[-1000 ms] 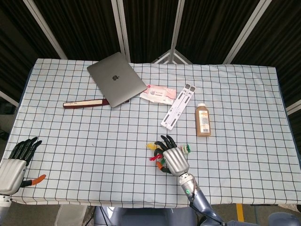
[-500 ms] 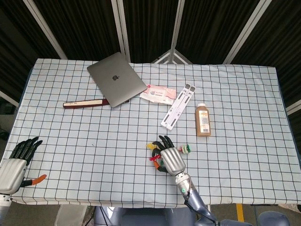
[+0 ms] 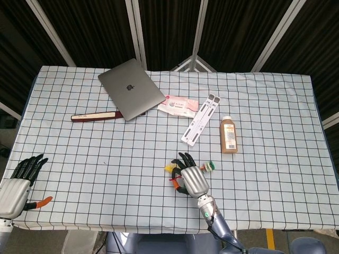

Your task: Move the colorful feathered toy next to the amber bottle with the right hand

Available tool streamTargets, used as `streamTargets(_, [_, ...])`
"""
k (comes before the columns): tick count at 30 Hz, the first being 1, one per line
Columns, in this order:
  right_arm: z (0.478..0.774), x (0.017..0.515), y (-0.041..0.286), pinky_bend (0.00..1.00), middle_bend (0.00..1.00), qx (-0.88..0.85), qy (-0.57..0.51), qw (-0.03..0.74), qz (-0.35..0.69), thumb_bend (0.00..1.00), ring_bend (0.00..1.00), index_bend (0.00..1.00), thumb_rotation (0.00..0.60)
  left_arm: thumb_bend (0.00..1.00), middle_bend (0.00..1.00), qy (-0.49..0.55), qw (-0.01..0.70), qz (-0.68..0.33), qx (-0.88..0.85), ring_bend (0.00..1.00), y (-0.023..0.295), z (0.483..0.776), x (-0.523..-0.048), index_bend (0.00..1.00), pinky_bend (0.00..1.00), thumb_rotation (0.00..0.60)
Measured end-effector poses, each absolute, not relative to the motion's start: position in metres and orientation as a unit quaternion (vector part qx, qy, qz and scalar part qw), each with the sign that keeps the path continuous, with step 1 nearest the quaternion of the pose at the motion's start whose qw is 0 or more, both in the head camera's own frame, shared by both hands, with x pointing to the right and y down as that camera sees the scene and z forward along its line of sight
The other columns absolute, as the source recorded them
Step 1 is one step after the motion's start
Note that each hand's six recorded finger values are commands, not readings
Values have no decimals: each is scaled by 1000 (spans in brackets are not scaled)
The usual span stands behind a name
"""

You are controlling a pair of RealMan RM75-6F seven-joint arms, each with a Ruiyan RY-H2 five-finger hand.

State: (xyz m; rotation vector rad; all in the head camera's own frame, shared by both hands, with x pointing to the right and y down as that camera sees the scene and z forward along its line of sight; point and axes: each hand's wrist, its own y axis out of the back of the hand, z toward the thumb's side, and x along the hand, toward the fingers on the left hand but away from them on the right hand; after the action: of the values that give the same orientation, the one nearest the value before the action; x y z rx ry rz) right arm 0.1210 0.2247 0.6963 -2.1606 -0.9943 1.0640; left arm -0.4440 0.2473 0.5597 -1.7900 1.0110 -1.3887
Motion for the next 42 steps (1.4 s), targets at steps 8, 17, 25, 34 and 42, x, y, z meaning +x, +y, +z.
streamTargets(8, [666, 144, 198, 0, 261, -780, -394, 292, 390, 520, 0, 574, 600, 0, 0, 384, 326, -530, -682, 0, 248, 559, -444, 0, 0, 600])
streamTargets(17, [627, 212, 155, 0, 261, -722, -429, 335, 427, 519, 0, 574, 600, 0, 0, 382, 331, -533, -679, 0, 250, 559, -443, 0, 0, 600])
streamTargets(25, [610, 273, 144, 0, 213, -679, -442, 335, 481, 520, 0, 183, 600, 0, 0, 381, 334, -536, -675, 0, 250, 560, -443, 0, 0, 600])
streamTargets(34, [595, 289, 144, 0, 9, -662, -436, 345, 503, 479, 0, 0, 600, 0, 0, 382, 335, -536, -674, 0, 250, 560, -443, 0, 0, 600])
streamTargets(42, [572, 314, 154, 0, 0, -642, -429, 370, 517, 463, 0, 0, 600, 0, 0, 385, 337, -534, -674, 0, 249, 559, -444, 0, 0, 600])
